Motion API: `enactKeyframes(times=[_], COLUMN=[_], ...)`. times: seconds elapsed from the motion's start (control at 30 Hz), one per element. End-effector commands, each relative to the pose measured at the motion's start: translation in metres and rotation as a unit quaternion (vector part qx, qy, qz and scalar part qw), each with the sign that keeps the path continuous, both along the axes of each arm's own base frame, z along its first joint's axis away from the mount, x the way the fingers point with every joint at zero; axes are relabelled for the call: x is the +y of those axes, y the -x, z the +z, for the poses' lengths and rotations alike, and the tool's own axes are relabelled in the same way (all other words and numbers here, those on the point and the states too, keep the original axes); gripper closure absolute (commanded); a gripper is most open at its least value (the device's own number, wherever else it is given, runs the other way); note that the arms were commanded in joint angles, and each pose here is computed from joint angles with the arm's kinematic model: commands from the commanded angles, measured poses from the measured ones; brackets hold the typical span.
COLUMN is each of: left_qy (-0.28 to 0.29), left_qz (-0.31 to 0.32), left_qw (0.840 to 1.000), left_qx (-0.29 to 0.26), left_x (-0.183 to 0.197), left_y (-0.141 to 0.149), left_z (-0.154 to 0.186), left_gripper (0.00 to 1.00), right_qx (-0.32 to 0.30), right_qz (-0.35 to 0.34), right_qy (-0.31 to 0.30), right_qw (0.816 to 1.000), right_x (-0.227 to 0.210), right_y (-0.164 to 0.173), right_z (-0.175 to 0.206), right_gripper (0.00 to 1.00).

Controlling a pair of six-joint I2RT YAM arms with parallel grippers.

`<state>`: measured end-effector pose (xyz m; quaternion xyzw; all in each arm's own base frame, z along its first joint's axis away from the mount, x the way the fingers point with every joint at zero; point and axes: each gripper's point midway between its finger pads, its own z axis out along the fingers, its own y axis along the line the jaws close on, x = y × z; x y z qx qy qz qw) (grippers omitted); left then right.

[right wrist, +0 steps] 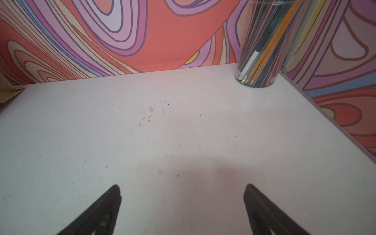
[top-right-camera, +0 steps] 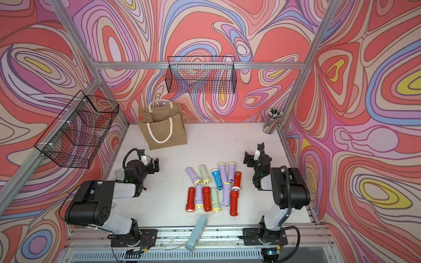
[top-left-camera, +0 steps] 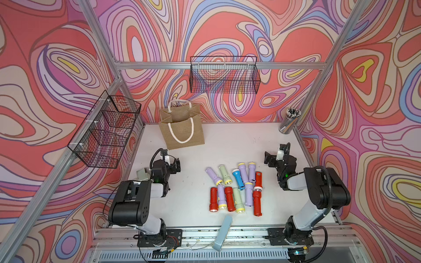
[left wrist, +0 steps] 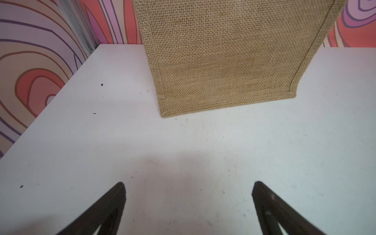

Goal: Put the flashlights into the tote bags
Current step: Move the canvas bag to the center of the board.

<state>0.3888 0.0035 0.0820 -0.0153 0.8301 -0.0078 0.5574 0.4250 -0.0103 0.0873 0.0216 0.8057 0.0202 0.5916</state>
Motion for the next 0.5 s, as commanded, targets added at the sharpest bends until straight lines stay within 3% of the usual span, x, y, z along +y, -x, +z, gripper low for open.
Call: enactKeyframes(times=[0.0,0.47], left_qy=[-0.007,-0.007], left_qz=[-0.001,-0.001], left_qw=[1.000,1.000], left_qx=[-0.009,-0.008], left_x=[-0.0001,0.0000], left_y=[-0.0052,-0.0052], left_z=[0.0055,0.0053], left_gripper=[0.00,0.00], right_qx=[-0.005,-0.004], right_qz=[0.016,0.016], right_qy=[0.010,0.010], right_qw=[1.000,1.000], right_x=[0.0064,0.0064], right_y=[-0.0030,-0.0032], right_z=[0.0024,0.0017], right_gripper=[0.02,0.02])
